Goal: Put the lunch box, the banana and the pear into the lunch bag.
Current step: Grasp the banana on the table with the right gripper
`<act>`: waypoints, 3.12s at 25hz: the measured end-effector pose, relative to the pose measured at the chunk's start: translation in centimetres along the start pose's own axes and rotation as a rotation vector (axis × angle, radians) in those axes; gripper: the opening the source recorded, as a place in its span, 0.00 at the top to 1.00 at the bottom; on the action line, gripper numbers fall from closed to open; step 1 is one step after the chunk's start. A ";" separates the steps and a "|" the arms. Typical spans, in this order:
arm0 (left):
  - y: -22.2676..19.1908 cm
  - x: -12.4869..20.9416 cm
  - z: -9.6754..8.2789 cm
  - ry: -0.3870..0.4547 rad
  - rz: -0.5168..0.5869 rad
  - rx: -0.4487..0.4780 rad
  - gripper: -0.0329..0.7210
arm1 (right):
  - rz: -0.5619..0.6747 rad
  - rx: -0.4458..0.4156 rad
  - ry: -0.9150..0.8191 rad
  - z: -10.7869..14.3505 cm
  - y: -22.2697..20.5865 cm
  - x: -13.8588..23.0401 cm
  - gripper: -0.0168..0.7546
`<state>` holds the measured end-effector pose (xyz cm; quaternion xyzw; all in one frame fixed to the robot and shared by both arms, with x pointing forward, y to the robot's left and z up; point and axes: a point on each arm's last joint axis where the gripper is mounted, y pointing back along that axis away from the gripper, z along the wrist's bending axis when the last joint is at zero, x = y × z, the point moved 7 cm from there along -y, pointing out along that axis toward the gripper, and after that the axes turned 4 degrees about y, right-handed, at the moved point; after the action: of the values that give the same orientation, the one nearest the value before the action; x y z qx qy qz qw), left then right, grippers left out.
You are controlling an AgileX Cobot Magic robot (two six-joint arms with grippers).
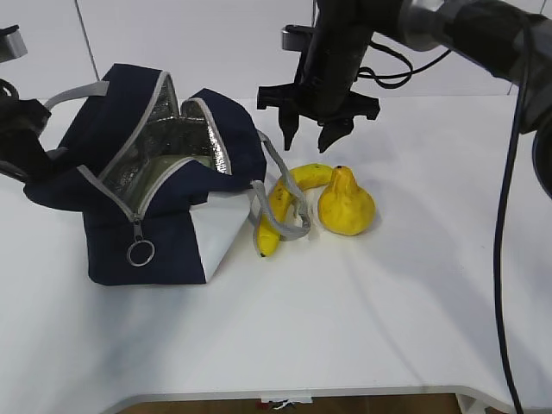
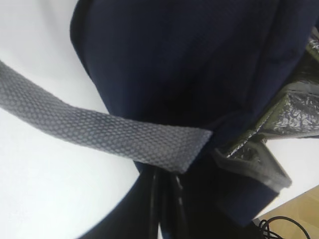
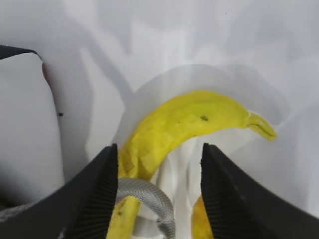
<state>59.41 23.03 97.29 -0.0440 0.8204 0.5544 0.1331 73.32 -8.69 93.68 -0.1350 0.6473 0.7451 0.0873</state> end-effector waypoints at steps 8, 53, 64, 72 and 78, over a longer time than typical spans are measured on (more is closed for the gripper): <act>0.0 0.0 0.0 0.001 0.000 0.002 0.97 | 0.020 -0.036 -0.189 0.6 -0.2 0.3 0.41; 0.0 -0.2 0.0 0.002 -0.014 -0.001 0.97 | 0.071 0.036 -0.460 0.5 -5.6 1.6 0.41; 0.0 -0.3 0.0 0.002 -0.017 -0.001 0.97 | 0.074 0.030 -0.434 0.6 -5.7 1.6 0.42; 0.0 -0.3 0.0 0.002 -0.018 -0.002 0.97 | 0.070 0.022 -0.424 0.7 -5.7 1.5 0.63; 0.0 -0.3 0.0 0.003 -0.019 0.000 0.97 | 0.037 0.033 -0.350 0.5 -5.5 0.8 0.64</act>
<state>59.70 23.01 97.37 -0.0524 0.8200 0.5532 0.1371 74.22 -7.43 88.33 0.0102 0.6369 0.7478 0.1870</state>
